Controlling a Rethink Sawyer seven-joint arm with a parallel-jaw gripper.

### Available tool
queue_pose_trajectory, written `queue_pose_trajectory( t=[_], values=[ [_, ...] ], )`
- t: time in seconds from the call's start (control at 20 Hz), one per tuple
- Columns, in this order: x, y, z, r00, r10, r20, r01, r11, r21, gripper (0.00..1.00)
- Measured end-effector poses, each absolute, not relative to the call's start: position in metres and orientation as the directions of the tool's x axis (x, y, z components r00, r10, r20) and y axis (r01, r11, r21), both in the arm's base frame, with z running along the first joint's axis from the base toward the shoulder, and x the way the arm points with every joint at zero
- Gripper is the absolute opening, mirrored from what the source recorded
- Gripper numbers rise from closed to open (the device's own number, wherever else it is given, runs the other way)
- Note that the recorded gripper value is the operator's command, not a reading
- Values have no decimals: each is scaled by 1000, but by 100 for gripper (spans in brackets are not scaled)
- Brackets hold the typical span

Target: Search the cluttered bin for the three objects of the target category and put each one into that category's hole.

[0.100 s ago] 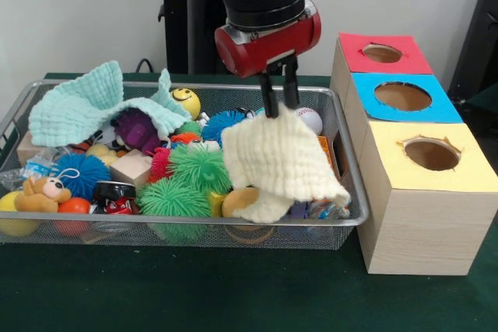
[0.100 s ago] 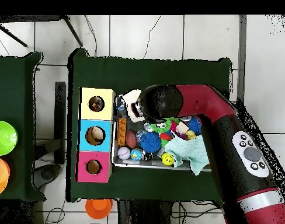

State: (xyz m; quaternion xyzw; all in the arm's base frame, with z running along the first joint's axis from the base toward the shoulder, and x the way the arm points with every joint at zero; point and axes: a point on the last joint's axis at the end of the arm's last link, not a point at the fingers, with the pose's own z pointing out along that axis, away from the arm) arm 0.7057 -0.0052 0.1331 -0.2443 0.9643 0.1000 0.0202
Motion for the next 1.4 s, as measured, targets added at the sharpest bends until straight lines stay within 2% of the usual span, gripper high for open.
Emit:
queue_pose_trajectory(
  t=[0.75, 1.4],
  values=[
    [703, 2, 132, -872, -485, -73, -490, 855, 169, 100],
    [674, -40, 137, -841, -524, 133, -508, 851, 135, 100]
  ],
)
